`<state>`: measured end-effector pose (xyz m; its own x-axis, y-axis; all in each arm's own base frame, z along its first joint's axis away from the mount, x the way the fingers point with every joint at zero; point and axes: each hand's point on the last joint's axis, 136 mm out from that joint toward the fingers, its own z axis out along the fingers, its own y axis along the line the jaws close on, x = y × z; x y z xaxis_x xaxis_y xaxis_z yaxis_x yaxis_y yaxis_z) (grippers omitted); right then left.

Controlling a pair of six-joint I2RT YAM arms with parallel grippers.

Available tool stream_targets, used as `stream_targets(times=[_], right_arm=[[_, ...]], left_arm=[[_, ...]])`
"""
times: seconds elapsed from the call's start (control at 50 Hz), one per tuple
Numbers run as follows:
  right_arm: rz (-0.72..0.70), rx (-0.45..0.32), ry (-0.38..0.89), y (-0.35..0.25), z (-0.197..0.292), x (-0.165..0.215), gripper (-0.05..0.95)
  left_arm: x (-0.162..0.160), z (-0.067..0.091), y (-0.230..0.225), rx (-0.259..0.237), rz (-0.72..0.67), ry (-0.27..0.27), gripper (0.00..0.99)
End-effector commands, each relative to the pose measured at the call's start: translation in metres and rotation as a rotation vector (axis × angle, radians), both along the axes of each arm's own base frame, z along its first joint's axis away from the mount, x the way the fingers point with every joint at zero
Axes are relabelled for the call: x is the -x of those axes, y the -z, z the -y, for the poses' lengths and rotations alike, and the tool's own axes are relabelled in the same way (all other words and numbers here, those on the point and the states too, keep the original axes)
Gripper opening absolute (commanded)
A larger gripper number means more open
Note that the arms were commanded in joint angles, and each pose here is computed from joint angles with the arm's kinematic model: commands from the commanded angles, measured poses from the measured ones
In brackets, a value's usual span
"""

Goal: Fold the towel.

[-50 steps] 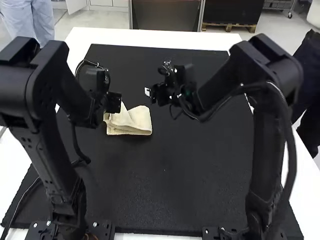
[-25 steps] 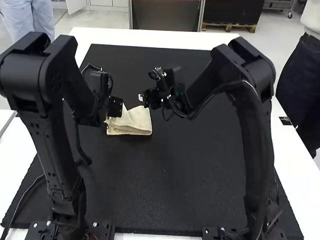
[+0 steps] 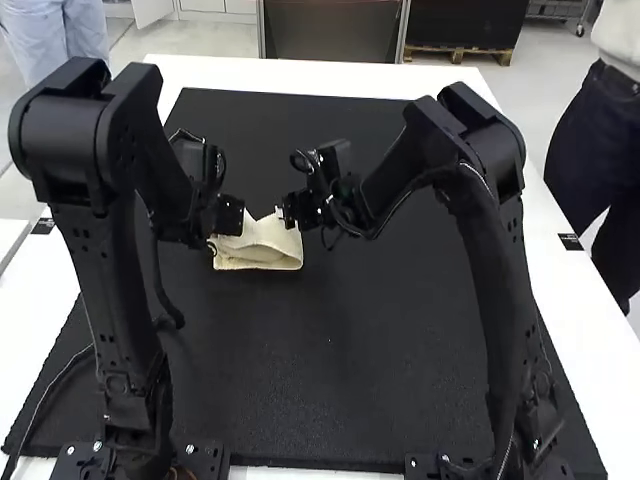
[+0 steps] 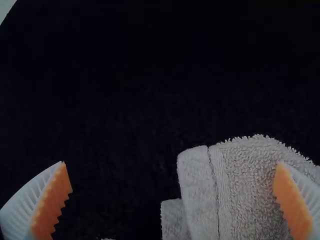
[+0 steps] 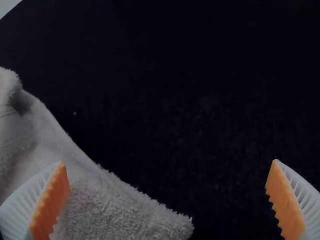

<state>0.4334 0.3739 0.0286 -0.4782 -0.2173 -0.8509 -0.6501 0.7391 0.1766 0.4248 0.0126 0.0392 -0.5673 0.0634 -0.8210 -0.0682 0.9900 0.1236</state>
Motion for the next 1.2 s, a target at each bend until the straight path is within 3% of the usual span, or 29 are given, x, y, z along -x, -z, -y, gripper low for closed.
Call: stream_targets(times=[0.0,0.14,0.44,0.84,1.18], right_arm=[[0.028,-0.02,-0.016,-0.016,-0.007,-0.003,0.9],[0.027,-0.029,-0.011,-0.023,-0.003,0.0,0.9],[0.044,-0.055,-0.003,-0.039,-0.003,0.003,0.76],[0.038,-0.039,0.009,-0.023,-0.001,-0.001,0.9],[0.045,-0.044,0.009,-0.024,-0.005,-0.006,0.85]], left_arm=[[-0.01,0.0,-0.011,0.011,0.029,0.0,0.946],[-0.013,0.0,-0.02,0.013,0.044,0.001,0.946],[-0.02,0.003,-0.033,0.015,0.065,0.004,0.946],[-0.013,0.002,-0.016,0.019,0.02,0.007,0.946],[-0.004,-0.004,-0.009,0.022,-0.008,-0.004,0.944]])
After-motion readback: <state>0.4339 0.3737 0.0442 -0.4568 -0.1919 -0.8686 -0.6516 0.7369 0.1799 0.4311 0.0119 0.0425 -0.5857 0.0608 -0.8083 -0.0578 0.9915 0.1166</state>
